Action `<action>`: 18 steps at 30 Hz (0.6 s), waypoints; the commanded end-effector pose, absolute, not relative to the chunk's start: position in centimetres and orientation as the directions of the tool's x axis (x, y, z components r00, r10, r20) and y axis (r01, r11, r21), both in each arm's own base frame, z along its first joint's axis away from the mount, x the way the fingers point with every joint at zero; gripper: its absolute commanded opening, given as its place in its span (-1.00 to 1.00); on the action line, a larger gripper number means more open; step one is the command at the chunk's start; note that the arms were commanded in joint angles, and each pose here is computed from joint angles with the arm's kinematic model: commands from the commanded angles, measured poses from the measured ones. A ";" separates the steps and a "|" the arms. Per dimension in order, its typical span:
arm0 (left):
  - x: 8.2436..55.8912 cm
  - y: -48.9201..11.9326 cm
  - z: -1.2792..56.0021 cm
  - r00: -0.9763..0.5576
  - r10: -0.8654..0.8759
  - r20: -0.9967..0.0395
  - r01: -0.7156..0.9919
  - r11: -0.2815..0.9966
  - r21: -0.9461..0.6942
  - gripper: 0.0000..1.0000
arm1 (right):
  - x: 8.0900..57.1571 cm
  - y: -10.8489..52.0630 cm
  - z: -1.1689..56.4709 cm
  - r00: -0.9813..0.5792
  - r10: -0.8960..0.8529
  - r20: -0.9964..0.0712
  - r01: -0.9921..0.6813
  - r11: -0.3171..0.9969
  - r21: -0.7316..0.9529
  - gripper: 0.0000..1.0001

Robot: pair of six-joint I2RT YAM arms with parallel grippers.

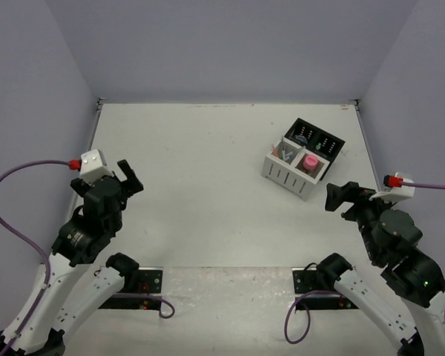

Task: Sort the stationery into containers
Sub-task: Reset both arms

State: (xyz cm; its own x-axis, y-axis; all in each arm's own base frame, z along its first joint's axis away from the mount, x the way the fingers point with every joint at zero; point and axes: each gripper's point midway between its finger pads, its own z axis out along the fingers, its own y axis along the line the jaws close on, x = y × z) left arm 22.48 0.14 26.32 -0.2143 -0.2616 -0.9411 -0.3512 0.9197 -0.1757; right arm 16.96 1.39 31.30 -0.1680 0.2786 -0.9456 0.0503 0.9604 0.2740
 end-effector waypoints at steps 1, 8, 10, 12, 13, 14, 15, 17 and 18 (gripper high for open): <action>22.4 -0.6 24.0 -0.235 -0.245 -0.940 -0.300 0.939 -0.170 1.00 | 17.7 2.1 30.1 -0.185 0.279 -0.942 0.045 0.960 0.275 0.97; 22.8 -0.7 23.7 -0.248 -0.229 -0.941 -0.300 0.942 -0.150 1.00 | 17.8 1.9 29.9 -0.157 0.309 -0.938 0.064 0.951 0.302 0.98; 23.0 -0.9 23.1 -0.273 -0.224 -0.936 -0.301 0.944 -0.138 1.00 | 18.0 2.0 29.8 -0.155 0.309 -0.938 0.061 0.951 0.303 0.97; 23.0 -1.1 22.8 -0.291 -0.222 -0.931 -0.299 0.945 -0.132 1.00 | 18.1 2.2 29.6 -0.161 0.309 -0.937 0.057 0.951 0.303 0.97; 23.1 -1.2 22.7 -0.295 -0.222 -0.929 -0.299 0.945 -0.130 1.00 | 18.1 2.2 29.6 -0.162 0.309 -0.937 0.057 0.951 0.303 0.98; 23.1 -1.2 22.7 -0.297 -0.222 -0.929 -0.299 0.945 -0.130 1.00 | 18.2 2.3 29.5 -0.164 0.308 -0.937 0.054 0.951 0.303 0.98; 23.1 -1.2 22.6 -0.299 -0.223 -0.928 -0.299 0.945 -0.131 1.00 | 18.3 2.4 29.5 -0.167 0.306 -0.937 0.053 0.952 0.301 0.98; 23.1 -1.3 22.7 -0.296 -0.223 -0.929 -0.294 0.946 -0.134 1.00 | 18.4 2.3 29.4 -0.166 0.302 -0.939 0.063 0.953 0.296 0.97; 23.0 -1.3 22.7 -0.294 -0.224 -0.929 -0.292 0.947 -0.136 1.00 | 18.4 2.2 29.4 -0.163 0.302 -0.939 0.069 0.953 0.295 0.97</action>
State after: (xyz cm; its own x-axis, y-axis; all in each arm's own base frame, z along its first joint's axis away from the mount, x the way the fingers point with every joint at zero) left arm 22.77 -1.05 21.71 -0.3281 -0.2082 -0.9214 -0.3033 0.9470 -0.1060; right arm 17.87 2.09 28.98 -0.1876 0.2837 -0.9404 0.0589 0.9589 0.2776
